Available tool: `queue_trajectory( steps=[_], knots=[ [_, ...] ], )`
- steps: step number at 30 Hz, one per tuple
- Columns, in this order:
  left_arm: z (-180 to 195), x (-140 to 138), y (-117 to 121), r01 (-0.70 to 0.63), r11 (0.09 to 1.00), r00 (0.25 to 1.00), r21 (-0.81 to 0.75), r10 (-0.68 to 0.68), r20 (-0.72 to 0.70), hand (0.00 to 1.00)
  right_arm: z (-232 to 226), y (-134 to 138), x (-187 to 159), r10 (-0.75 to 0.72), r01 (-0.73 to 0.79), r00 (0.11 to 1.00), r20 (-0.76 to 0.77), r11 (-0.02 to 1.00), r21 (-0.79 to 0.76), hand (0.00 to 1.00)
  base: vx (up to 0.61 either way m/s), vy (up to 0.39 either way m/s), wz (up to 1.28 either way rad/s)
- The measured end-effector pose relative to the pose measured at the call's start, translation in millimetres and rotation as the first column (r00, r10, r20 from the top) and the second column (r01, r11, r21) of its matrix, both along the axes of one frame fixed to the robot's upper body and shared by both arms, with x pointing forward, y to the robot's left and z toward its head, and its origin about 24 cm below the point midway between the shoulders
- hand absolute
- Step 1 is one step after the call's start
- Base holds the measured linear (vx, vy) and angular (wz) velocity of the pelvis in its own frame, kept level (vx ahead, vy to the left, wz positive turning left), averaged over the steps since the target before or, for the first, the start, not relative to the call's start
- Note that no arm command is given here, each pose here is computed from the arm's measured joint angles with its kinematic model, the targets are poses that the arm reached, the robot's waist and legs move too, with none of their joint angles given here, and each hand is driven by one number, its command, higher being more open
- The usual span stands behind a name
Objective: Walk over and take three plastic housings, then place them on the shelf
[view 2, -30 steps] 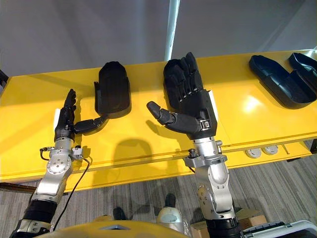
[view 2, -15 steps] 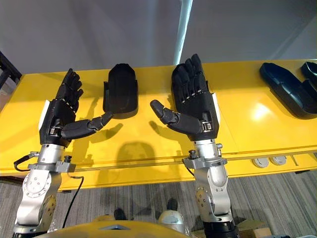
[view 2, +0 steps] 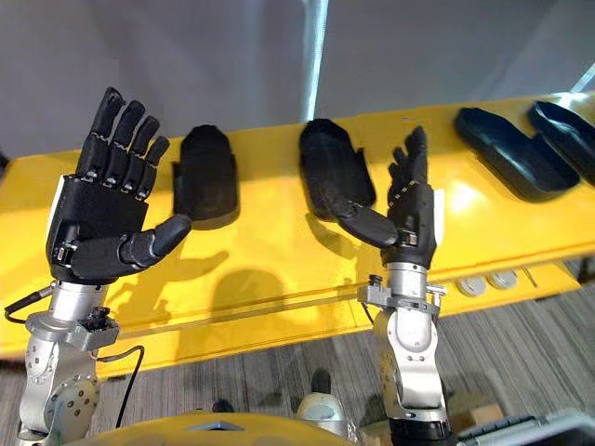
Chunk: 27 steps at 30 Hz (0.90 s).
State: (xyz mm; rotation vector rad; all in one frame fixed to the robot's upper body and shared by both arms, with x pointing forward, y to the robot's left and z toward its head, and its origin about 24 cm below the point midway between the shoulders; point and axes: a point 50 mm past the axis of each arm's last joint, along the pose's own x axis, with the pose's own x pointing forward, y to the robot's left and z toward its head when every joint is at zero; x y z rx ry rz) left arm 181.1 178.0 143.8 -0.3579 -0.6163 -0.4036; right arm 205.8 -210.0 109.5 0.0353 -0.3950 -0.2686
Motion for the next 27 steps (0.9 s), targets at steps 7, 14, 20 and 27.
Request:
queue_trajectory(
  steps=[7,14,20,27],
  knots=[
    [0.9,27.3,-13.9,0.032,0.992,0.999,-0.121,-0.031,0.009,1.00,-17.0,-37.0,-34.3,-0.190,0.187,0.977,-0.098,0.982,-0.039,1.00,-0.01,-0.032,-1.03],
    [-2.5,27.3,1.4,-0.102,0.963,0.995,-0.251,0.095,-0.038,1.00,-9.7,-34.5,-40.2,-0.097,0.095,0.995,0.011,0.990,0.101,1.00,-0.06,-0.086,-0.57],
    [-6.3,1.0,20.1,-0.214,0.945,0.977,-0.247,0.205,-0.061,1.00,-16.3,3.0,-5.1,0.065,-0.067,0.998,0.015,0.984,0.165,1.00,-0.05,0.125,-0.27],
    [-7.5,-6.3,23.3,-0.237,0.953,0.971,-0.186,0.231,-0.054,1.00,-55.5,16.5,-32.6,0.136,-0.097,0.977,-0.163,0.969,0.225,1.00,-0.10,0.109,-0.31]
  ],
)
